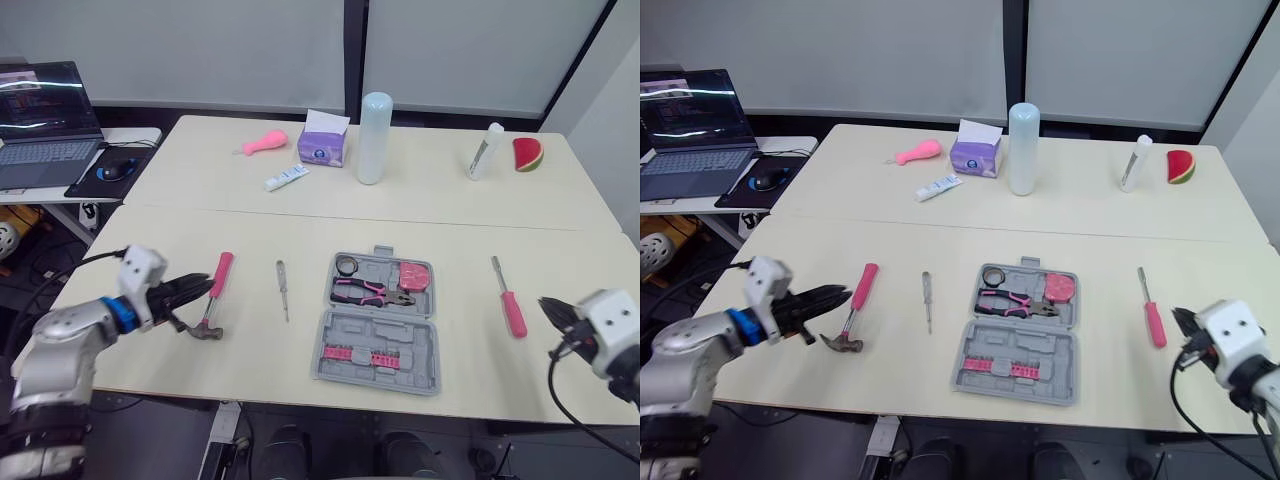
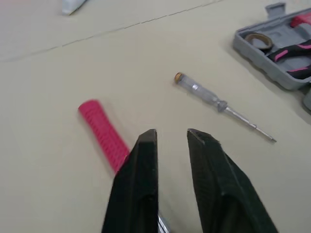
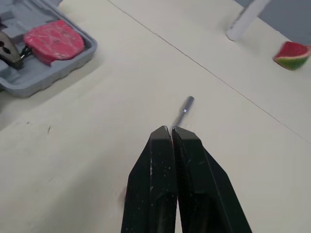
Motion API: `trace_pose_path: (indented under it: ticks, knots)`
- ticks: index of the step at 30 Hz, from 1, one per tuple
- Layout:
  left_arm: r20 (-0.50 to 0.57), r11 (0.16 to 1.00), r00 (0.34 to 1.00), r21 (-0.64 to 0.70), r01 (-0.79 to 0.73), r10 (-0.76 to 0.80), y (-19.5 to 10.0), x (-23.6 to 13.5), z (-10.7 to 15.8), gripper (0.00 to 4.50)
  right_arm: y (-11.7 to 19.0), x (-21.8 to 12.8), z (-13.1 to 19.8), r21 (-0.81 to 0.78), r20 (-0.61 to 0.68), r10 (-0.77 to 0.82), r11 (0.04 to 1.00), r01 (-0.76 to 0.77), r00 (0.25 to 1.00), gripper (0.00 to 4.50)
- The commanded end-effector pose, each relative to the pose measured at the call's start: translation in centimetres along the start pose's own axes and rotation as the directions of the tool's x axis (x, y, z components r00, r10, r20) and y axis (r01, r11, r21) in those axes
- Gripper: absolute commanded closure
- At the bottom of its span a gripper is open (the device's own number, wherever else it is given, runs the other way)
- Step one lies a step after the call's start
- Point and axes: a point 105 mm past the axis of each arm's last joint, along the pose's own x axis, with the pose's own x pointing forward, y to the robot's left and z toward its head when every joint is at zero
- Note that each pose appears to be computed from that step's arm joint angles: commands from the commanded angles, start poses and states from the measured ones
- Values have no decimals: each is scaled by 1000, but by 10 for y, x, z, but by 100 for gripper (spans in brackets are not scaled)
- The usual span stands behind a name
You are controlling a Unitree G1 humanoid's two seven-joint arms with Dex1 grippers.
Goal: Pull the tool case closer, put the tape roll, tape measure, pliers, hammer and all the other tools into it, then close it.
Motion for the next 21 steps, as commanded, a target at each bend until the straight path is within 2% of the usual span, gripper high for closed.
trace_pose_path:
  ticks: [1,8,14,17,21]
  knots:
    - [11,997,998,-33,-62,63,2,-25,-3,229,-5,-18,1,42,17,-69,997,68,997,382]
    - [-81,984,990,-128,-126,116,-15,-54,-47,9,20,-38,-28,126,-56,-36,991,42,998,251]
    - [-91,972,982,-155,-175,163,-17,-59,-58,0,25,-40,-34,106,-74,14,994,-6,997,105]
    - [-90,973,982,-147,-180,168,-17,-60,-57,0,22,-38,-33,91,-67,28,996,-21,997,2]
    - [-73,988,989,-67,-137,132,-18,-56,-43,0,26,-29,-11,6,-16,135,991,-135,991,2]
